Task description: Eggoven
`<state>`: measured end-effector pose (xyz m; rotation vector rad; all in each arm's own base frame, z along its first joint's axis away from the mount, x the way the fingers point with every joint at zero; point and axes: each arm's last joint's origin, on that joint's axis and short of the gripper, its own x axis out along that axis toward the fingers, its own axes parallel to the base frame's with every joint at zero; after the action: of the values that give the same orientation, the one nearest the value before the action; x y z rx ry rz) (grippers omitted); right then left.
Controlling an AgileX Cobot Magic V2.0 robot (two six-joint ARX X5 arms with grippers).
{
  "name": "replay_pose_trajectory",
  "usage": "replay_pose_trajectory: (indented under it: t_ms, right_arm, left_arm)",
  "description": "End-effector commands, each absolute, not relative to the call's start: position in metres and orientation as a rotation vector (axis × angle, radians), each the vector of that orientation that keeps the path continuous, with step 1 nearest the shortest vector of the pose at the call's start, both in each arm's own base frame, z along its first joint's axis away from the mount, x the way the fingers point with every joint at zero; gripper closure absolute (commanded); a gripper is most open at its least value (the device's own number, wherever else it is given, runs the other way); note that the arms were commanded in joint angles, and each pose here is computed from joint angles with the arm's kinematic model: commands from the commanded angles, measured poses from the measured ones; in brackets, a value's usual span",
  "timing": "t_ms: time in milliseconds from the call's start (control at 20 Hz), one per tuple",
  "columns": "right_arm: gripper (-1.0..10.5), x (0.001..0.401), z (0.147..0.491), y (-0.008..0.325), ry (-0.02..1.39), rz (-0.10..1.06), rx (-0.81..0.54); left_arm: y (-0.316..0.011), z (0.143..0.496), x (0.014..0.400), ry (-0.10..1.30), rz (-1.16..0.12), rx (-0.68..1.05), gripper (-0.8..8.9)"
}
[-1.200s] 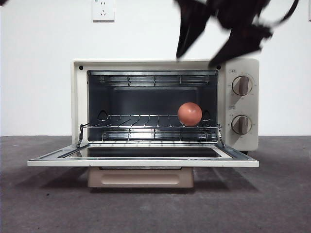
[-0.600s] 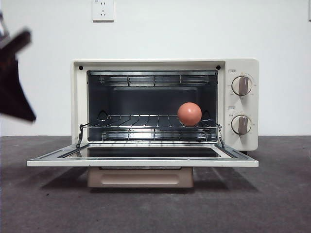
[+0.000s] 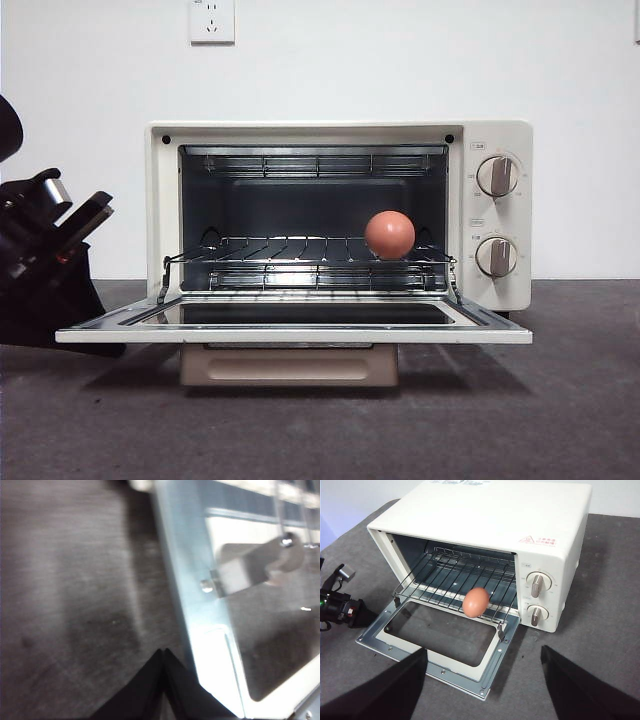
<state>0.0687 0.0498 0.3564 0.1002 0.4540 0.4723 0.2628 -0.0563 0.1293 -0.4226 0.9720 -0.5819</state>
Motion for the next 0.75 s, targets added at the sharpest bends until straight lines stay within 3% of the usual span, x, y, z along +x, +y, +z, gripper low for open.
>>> replay_pose_trajectory:
  t_ms: [50,350,750]
  right_arm:
    - [5.9,0.068,0.360,0.050,0.446,0.471,0.129]
    - [5.9,0.069,0.360,0.050,0.442,0.453,0.129]
    - [5.9,0.069,0.360,0.050,0.444,0.452,0.132]
  left_arm:
    - [-0.059,0.122,0.266,0.997,-0.630,-0.462,8.08]
    - [-0.060,0.121,0.268,0.993,-0.794,-0.584,8.07]
    - [-0.052,0.152,0.292,0.744,-0.863,-0.757,8.07]
